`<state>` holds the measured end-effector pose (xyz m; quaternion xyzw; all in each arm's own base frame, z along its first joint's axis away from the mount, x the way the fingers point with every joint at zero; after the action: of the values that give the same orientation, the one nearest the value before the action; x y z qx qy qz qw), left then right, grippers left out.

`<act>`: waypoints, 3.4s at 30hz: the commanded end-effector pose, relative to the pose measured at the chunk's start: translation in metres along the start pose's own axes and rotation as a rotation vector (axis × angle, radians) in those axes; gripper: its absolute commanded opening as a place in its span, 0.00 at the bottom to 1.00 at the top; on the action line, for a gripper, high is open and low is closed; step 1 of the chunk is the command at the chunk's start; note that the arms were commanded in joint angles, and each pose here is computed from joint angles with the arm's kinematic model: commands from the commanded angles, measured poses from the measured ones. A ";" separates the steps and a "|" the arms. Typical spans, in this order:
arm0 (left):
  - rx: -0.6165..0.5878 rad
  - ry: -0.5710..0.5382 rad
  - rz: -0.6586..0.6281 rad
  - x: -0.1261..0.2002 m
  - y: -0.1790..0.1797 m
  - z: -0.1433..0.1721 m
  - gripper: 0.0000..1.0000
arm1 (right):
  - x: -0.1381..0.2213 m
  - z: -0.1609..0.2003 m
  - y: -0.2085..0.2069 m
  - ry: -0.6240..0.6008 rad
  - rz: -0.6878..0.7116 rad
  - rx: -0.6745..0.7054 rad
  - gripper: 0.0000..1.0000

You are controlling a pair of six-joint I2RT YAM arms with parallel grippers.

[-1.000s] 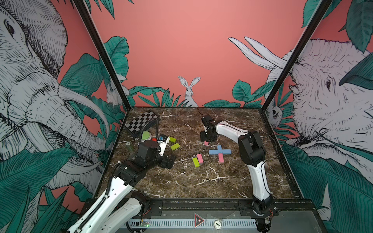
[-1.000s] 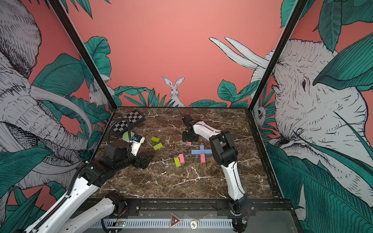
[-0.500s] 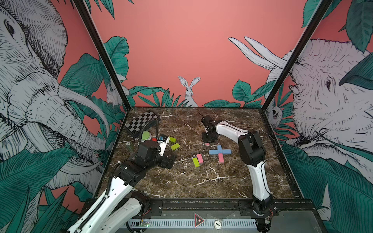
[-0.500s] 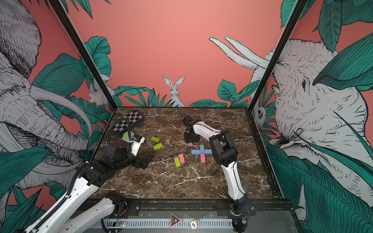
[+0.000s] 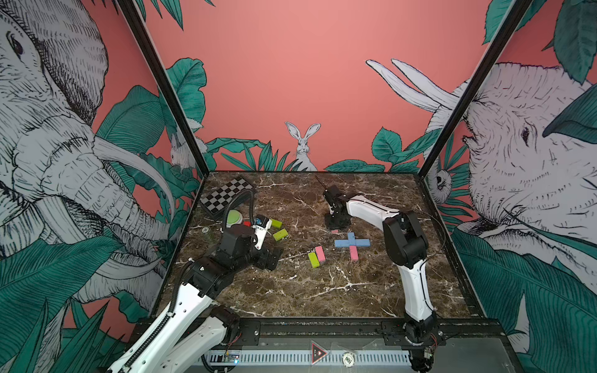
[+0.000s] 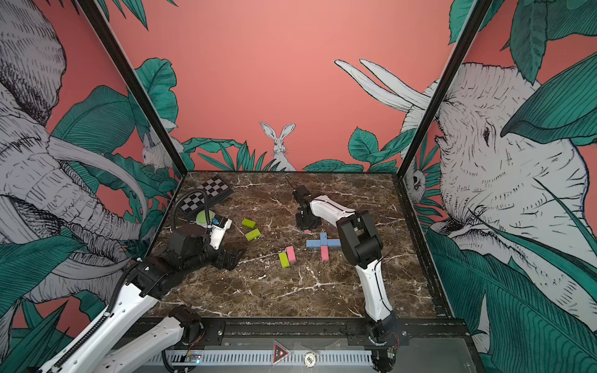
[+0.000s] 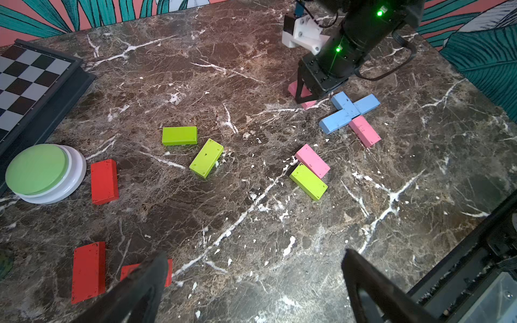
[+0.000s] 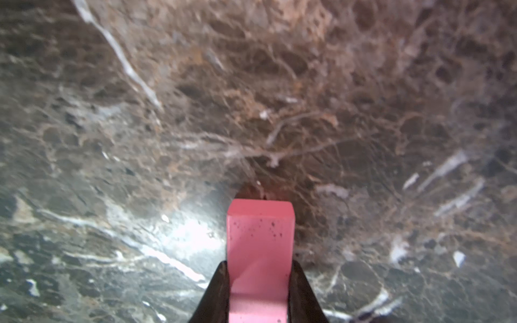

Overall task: Assemble the letter t with building blocks
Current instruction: Pick up the building block from the center of the board, then assemble the building block at the center of the board.

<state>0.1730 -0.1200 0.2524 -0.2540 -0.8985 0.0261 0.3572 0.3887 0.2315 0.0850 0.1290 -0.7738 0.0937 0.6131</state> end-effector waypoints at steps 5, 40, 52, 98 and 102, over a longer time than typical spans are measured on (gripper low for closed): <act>-0.010 0.017 0.000 0.000 0.000 0.004 0.99 | 0.037 0.005 -0.007 -0.071 0.018 0.001 0.17; -0.012 -0.053 0.122 0.009 -0.014 -0.002 0.99 | 0.100 0.180 -0.041 -0.072 -0.054 -0.110 0.18; -0.016 -0.057 0.136 0.009 -0.016 -0.002 0.99 | 0.077 0.210 -0.029 -0.060 -0.094 -0.126 0.19; -0.014 -0.040 0.088 0.006 -0.010 -0.001 0.99 | 0.035 0.201 -0.015 0.005 -0.052 -0.079 0.23; -0.014 -0.038 0.089 0.006 -0.011 -0.001 0.99 | 0.035 0.201 -0.016 0.007 -0.044 -0.078 0.24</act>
<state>0.1660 -0.1265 0.2623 -0.2962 -0.8946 0.0446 0.3318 0.1998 0.1530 0.0768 0.1273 -0.7736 0.0383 0.6195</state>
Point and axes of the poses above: each gripper's point midway between its finger pads, its own x axis back along the fingers, its own y axis along the line the jaws close on, z = x × y, the point moved 6 cm from there along x, back along the fingers, and after that the axes turned 8 degrees about x, right-handed, at the moved point
